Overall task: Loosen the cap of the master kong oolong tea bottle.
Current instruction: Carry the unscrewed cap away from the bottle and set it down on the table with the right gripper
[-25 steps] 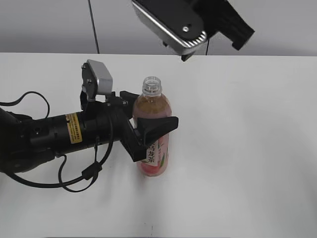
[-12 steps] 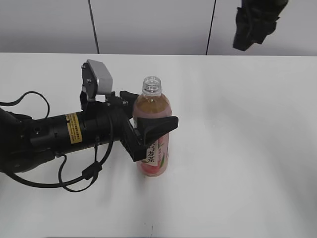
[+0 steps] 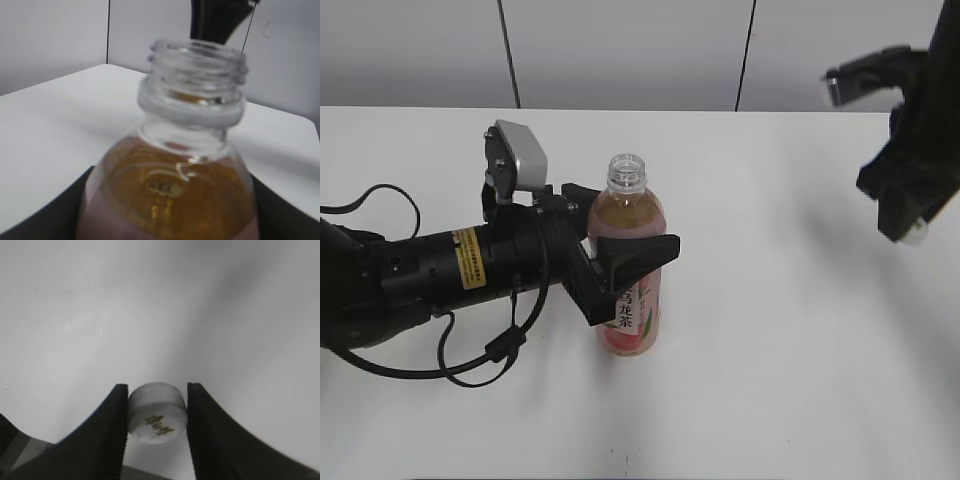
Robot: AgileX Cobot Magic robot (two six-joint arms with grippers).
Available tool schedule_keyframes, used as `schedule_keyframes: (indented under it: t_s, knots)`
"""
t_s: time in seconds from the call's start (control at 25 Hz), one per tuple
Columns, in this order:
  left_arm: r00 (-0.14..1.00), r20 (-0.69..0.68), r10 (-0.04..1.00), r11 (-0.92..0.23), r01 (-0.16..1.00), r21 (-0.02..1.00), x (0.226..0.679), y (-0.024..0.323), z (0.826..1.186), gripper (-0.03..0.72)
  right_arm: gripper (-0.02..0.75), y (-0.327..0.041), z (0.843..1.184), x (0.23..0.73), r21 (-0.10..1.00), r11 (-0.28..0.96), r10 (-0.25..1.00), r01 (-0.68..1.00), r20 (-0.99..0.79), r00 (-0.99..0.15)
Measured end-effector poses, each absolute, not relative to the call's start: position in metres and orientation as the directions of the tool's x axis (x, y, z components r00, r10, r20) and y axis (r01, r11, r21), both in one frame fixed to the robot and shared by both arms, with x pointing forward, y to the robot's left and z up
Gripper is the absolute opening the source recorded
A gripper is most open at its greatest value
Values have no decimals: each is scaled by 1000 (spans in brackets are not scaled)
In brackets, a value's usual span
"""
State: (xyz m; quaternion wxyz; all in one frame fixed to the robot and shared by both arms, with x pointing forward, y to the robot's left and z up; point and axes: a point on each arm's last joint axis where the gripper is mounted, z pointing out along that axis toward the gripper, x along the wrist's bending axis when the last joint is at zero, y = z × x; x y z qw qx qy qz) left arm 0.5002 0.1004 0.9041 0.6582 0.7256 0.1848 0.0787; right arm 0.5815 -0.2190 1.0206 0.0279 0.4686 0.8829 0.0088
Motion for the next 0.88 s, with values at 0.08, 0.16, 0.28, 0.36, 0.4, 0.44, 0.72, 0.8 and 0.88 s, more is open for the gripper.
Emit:
schedule_keyframes:
  t_s: [0.08, 0.16, 0.28, 0.36, 0.4, 0.44, 0.72, 0.8, 0.88]
  knots:
    - [919, -129, 372, -65, 165, 984, 500, 100, 904, 457, 273, -226, 994, 570, -22, 524, 851, 851, -15, -524]
    - [919, -129, 372, -65, 165, 984, 500, 100, 904, 457, 273, -230, 975, 562, -40, 488, 873, 872, -8, -488]
    - [919, -129, 372, -65, 165, 984, 500, 100, 904, 457, 273, -231, 956, 555, -9, 458, 889, 889, -12, -459]
    - [919, -129, 372, -65, 165, 984, 500, 100, 904, 457, 273, -232, 950, 553, -2, 454, 891, 891, -13, -454]
    - [919, -129, 372, -65, 165, 984, 500, 100, 904, 457, 273, -231, 949, 554, 15, 453, 891, 891, -17, -453]
    - [919, -129, 372, -65, 165, 984, 500, 100, 904, 457, 273, -231, 949, 555, 32, 453, 891, 891, -22, -453]
    - [919, -129, 372, -64, 164, 984, 500, 100, 904, 457, 273, -229, 945, 559, 63, 442, 897, 895, -16, -442]
    - [919, -129, 372, -64, 164, 984, 500, 100, 904, 457, 273, -229, 937, 560, 39, 443, 897, 896, -10, -443]
    - [919, -130, 373, -64, 165, 984, 500, 100, 904, 457, 273, -228, 925, 562, 8, 440, 898, 898, 2, -440]
